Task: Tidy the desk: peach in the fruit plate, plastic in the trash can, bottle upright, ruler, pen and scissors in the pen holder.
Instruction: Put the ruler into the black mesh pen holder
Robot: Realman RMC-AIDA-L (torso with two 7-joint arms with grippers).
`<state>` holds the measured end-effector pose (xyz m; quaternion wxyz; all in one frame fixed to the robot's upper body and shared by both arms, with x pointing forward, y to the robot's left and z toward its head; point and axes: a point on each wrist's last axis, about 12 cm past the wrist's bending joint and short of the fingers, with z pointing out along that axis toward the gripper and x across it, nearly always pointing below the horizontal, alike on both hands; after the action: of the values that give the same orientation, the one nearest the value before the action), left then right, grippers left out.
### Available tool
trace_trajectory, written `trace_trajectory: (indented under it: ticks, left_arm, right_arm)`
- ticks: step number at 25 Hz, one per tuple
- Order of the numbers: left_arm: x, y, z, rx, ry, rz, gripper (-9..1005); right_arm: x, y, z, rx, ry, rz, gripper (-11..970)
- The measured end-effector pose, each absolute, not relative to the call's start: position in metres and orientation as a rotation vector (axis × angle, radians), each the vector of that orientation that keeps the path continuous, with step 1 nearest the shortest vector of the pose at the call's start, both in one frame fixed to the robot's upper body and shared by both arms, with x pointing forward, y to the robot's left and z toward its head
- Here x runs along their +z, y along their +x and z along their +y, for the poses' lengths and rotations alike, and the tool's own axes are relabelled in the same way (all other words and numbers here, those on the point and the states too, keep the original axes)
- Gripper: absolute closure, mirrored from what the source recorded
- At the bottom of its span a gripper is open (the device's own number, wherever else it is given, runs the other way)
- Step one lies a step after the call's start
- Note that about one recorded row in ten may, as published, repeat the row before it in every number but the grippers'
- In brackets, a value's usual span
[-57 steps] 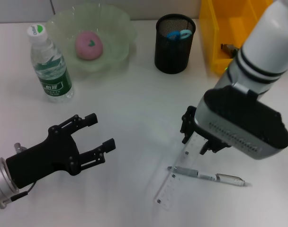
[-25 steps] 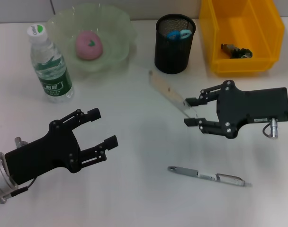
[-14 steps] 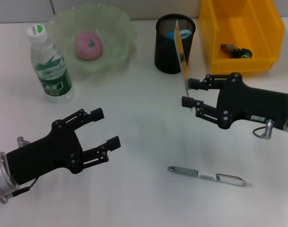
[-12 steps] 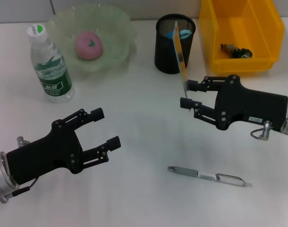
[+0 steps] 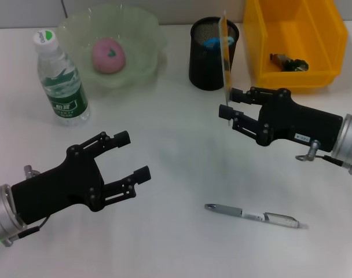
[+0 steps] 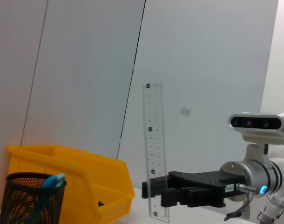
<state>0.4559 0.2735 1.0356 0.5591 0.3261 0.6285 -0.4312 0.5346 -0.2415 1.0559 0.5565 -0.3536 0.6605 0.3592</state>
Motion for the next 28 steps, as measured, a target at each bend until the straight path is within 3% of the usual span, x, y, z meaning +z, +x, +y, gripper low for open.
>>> trace_trajectory:
  ticks: [28]
  left_arm:
    - [1.015,0.444,0.288,-0.761,0.637,1.531,168]
  right_arm:
    - [1.056,0.539,-0.240,0.728,-0.758,1.450,581]
